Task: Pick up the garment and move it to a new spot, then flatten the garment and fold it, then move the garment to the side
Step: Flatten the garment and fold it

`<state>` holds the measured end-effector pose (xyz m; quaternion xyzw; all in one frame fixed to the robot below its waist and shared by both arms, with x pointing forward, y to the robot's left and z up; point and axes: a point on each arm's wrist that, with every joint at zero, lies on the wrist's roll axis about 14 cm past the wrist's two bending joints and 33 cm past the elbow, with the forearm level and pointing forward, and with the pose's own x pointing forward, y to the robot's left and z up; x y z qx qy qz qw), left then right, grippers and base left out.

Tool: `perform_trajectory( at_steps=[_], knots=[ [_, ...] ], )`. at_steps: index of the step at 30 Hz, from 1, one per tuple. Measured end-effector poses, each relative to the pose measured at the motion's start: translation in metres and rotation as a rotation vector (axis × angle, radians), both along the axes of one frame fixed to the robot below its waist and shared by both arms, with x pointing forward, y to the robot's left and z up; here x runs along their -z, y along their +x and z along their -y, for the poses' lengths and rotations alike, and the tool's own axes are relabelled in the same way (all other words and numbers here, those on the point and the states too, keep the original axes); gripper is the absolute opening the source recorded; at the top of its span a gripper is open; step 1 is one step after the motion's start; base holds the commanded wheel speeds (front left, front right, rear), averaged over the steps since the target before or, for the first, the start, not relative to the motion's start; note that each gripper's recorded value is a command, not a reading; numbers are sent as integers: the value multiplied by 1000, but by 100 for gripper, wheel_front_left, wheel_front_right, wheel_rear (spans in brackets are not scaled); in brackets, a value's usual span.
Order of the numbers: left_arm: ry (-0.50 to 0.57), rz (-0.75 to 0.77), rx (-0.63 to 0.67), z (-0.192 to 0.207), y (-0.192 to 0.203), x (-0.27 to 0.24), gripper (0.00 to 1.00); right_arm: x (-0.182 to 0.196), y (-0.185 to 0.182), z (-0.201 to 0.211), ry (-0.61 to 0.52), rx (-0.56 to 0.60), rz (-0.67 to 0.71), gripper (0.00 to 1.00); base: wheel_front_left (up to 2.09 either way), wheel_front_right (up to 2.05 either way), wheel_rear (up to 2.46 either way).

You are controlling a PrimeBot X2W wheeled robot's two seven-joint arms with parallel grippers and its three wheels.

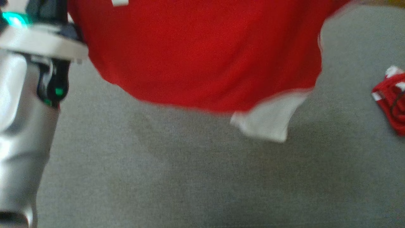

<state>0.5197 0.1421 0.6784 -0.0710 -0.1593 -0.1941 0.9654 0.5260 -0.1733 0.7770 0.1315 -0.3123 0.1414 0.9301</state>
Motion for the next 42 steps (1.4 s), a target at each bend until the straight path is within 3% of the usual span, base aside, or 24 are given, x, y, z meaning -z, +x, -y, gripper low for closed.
perform_trajectory(
  at_steps=[5,8,10,13,14,18,19,24,29,42],
  knots=[
    [-59,92,-105,-17,52,-26,0,-27,45,4,-44,80,61,0,0,0,0],
    [-69,168,-122,-16,73,-51,0,-54,56,11,-22,118,141,0,0,0,0],
    [-108,168,-130,-16,84,-51,0,-53,62,17,-6,140,152,0,0,0,0],
    [-146,85,-139,-17,92,-16,0,-16,74,18,7,144,72,0,0,0,0],
    [-169,-8,-155,-21,89,24,0,28,76,19,10,142,-26,0,0,0,0],
    [-220,-293,-186,-16,56,141,0,135,57,25,45,136,-269,0,0,0,0],
    [-220,-293,-186,-16,56,141,0,135,57,25,45,136,-269,0,0,0,0],
    [-282,-621,-247,-9,-16,264,0,244,-7,33,154,145,-518,0,0,0,0],
    [-328,-730,-296,-7,-55,302,0,312,-82,40,240,185,-706,0,0,0,0],
    [-364,-814,-350,-14,-141,320,0,351,-199,27,299,189,-859,0,0,0,0]
  ],
)
